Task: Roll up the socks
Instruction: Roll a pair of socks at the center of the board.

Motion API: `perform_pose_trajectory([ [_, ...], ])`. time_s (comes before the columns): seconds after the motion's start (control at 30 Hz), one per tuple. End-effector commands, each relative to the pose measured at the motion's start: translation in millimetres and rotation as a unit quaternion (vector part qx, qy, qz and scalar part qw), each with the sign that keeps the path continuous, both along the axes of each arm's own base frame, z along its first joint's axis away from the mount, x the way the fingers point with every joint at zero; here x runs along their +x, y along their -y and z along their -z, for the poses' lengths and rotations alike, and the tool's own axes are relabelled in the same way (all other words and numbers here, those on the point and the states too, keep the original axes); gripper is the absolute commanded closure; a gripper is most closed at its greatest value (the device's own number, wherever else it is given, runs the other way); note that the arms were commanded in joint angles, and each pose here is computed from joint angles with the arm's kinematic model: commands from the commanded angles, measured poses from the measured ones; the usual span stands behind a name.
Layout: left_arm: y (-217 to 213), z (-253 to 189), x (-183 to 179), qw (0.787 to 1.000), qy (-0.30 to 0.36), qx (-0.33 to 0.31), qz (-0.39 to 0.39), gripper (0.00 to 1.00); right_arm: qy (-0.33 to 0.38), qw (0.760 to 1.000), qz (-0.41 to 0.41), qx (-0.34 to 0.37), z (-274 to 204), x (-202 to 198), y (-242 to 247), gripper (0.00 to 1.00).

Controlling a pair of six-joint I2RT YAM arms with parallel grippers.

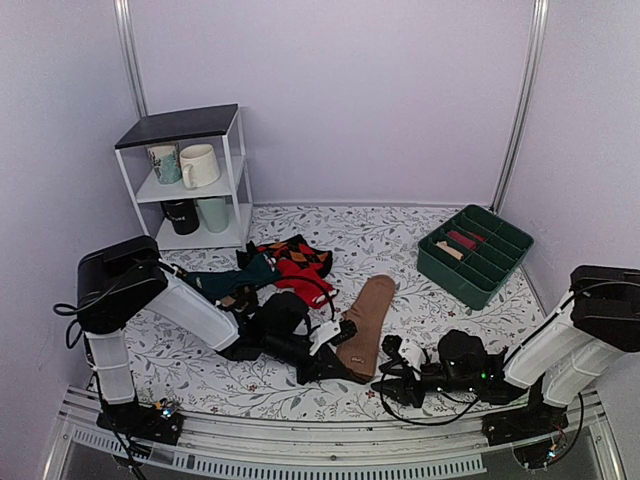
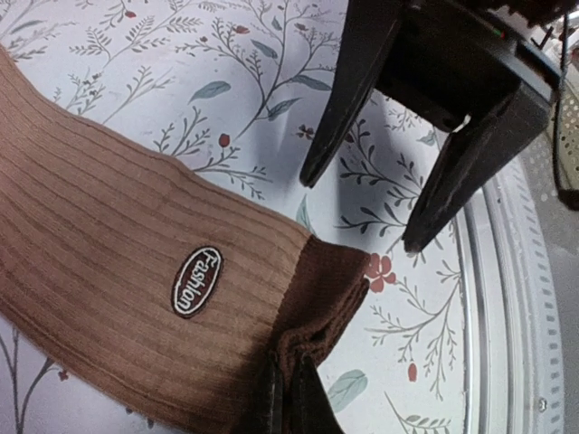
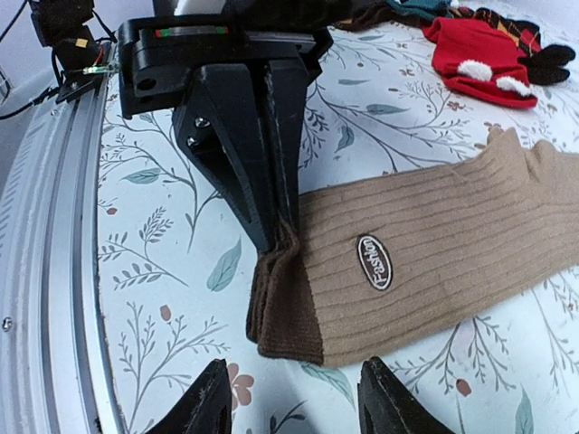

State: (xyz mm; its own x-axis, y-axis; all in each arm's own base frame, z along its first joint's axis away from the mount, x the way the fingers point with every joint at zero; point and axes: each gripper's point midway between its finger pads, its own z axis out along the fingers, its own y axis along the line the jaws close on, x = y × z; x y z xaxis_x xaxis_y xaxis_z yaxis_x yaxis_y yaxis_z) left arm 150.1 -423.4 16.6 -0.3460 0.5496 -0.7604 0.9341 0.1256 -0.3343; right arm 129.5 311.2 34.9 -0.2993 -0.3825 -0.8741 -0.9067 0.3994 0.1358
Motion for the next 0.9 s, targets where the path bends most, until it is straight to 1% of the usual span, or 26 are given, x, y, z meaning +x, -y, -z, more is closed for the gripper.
perform_pose_trajectory([
  [0.0,-14.7,30.2,-13.9,0.997,-0.053,0.047,0.006,1.0,0.081,0.996,0.012,0.026,-19.1,16.1,-17.5,0.51],
  [0.13,-14.9,30.4,-14.8,0.997,-0.054,0.047,0.009,1.0,0.099,0.995,-0.005,0.007,-11.4,18.4,-28.6,0.5],
  [0.3,-15.9,31.8,-15.2,0.997,-0.054,0.05,0.009,1.0,0.083,0.996,-0.033,0.003,-4.0,8.4,-37.5,0.5],
  [0.5,-17.1,35.1,-16.3,0.997,-0.056,0.052,0.01,1.0,0.052,0.998,-0.039,-0.01,10.0,-3.6,-32.7,0.51],
  [0.67,-16.9,34.9,-17.1,0.997,-0.056,0.051,0.014,1.0,0.045,0.998,-0.023,-0.032,21.9,-1.5,-27.3,0.51],
  [0.87,-17.1,31.1,-18.8,0.997,-0.054,0.047,0.019,1.0,0.039,0.997,0.029,-0.061,34.8,11.2,-17.9,0.54],
])
